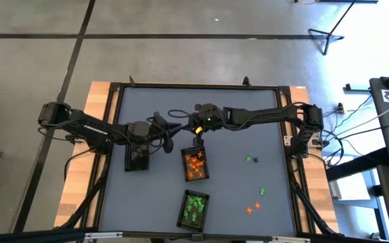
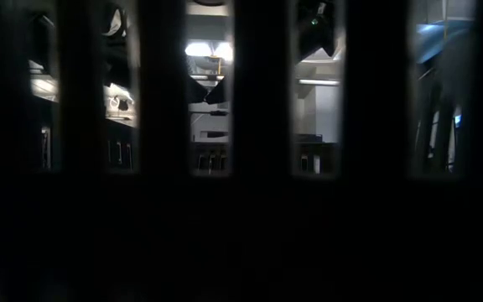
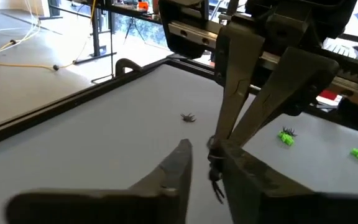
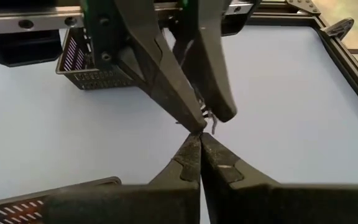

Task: Sort Halloween decoration
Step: Put the black spider toy into the top left black basket

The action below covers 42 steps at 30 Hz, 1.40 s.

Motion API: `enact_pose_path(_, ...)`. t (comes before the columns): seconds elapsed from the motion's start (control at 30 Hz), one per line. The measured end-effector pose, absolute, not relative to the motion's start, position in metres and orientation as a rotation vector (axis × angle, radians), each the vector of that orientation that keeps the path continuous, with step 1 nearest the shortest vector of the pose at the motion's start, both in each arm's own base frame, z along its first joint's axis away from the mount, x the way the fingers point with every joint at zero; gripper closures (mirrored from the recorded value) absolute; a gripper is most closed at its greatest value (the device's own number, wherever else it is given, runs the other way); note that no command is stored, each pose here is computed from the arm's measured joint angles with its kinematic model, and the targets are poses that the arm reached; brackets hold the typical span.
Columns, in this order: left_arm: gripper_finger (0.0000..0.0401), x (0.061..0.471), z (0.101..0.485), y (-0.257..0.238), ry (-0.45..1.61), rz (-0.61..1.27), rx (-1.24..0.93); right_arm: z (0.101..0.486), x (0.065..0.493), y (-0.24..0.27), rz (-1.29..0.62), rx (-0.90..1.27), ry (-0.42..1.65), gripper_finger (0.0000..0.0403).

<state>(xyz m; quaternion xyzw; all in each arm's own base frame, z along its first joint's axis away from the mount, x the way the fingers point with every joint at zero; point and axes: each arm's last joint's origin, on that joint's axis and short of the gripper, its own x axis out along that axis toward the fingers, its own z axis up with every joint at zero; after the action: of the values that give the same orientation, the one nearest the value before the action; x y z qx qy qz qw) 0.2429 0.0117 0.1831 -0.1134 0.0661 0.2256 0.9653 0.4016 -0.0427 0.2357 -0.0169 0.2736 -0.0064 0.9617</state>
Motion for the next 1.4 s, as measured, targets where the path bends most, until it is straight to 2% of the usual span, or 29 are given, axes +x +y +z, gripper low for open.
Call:
enact_pose_path(0.17,0.0391,0.243,0.184,0.011,0.134,0.454,-0.199,0.236,0.402,-0.043,-0.014,-0.035,0.548,0.0400)
enact_pose_path(0.3,0.0398,0.243,0.191,0.012,0.137,0.458,-0.170,0.237,0.402,-0.043,-0.013,-0.035,0.543,0.0385)
enact_pose_path(0.4,0.0399,0.242,0.198,0.012,0.209,0.496,-0.138,0.236,0.400,-0.042,0.000,-0.029,0.567,0.0355)
enact_pose_path(0.57,0.0400,0.232,0.218,0.006,0.488,0.577,-0.055,0.241,0.391,-0.043,-0.052,-0.039,0.619,0.0294)
enact_pose_path(0.7,0.0400,0.214,0.240,-0.007,0.724,0.609,-0.058,0.250,0.379,-0.043,-0.108,-0.041,0.673,0.0266)
enact_pose_path(0.9,0.0401,0.181,0.244,-0.035,1.023,0.575,-0.194,0.261,0.370,-0.042,-0.117,-0.024,0.687,0.0267)
enact_pose_path(1.07,0.0401,0.165,0.239,-0.052,1.143,0.574,-0.301,0.260,0.369,-0.041,-0.083,-0.011,0.700,0.0271)
enact_pose_path(1.2,0.0376,0.162,0.239,-0.061,1.175,0.524,-0.340,0.259,0.368,-0.040,-0.075,-0.008,0.712,0.0271)
enact_pose_path(1.4,0.0271,0.161,0.239,-0.066,1.180,0.500,-0.322,0.255,0.364,-0.040,-0.067,-0.007,0.770,0.0271)
